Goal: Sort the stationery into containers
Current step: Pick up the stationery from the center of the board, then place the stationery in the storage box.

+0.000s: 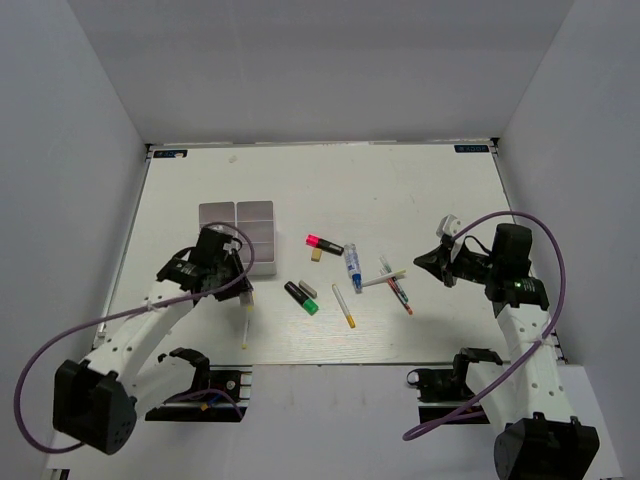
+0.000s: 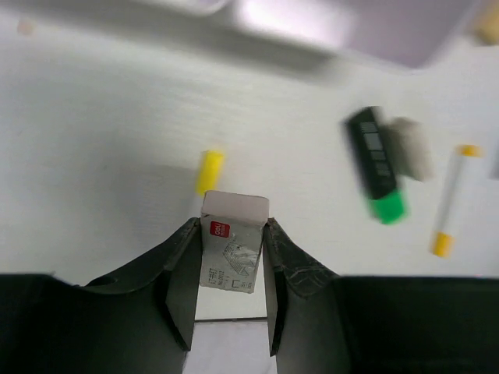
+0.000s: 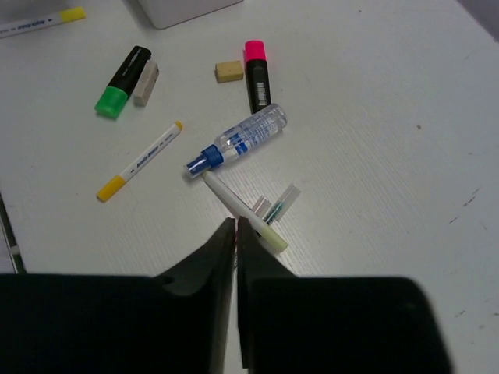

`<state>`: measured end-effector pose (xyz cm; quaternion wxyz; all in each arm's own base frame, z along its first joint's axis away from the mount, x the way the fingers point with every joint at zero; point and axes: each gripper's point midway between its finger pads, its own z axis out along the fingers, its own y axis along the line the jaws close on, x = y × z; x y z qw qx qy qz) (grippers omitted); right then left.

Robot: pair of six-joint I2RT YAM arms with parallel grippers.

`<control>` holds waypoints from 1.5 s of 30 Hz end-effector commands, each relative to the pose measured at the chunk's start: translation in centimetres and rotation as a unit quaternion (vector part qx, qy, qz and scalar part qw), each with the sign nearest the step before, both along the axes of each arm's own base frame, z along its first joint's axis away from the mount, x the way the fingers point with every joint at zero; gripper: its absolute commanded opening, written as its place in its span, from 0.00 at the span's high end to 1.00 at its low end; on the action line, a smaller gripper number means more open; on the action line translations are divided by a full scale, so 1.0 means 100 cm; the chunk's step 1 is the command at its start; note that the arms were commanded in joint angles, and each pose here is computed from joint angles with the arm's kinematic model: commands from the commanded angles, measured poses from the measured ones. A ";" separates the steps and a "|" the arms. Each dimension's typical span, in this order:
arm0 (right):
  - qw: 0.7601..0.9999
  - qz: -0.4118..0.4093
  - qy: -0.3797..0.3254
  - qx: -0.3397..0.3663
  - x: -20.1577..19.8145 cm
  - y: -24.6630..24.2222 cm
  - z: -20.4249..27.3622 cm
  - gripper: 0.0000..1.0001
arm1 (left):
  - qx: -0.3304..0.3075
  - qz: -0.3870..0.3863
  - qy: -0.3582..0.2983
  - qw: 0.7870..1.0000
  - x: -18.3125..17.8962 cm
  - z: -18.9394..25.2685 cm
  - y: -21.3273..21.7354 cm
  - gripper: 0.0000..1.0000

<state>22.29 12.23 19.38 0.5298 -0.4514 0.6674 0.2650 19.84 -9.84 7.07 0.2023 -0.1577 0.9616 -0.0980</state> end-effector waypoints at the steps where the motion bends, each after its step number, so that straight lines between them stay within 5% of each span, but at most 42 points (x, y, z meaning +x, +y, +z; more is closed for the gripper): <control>1: 1.000 0.023 -0.013 0.007 -0.002 0.004 0.013 0.98 | -0.061 -0.045 -0.125 0.989 0.030 0.069 -0.024 0.99; 10: 0.999 0.028 -0.023 0.001 0.001 0.004 0.012 1.00 | -0.060 0.083 -0.371 0.923 0.114 0.167 0.003 1.00; 22: 0.999 0.037 -0.016 0.017 0.002 0.008 0.008 0.91 | 0.025 0.271 -0.461 0.844 0.173 0.174 0.060 1.00; 27: 0.999 0.040 -0.006 0.022 0.005 0.009 0.006 0.91 | 0.060 0.291 -0.472 0.830 0.186 0.169 0.069 1.00; 41: 0.999 0.035 -0.003 0.022 0.006 0.008 0.006 0.81 | 0.119 0.299 -0.445 0.836 0.210 0.119 0.072 0.99; 45: 0.999 0.037 0.003 0.023 0.006 0.009 0.005 0.67 | 0.117 0.302 -0.439 0.838 0.211 0.111 0.071 0.63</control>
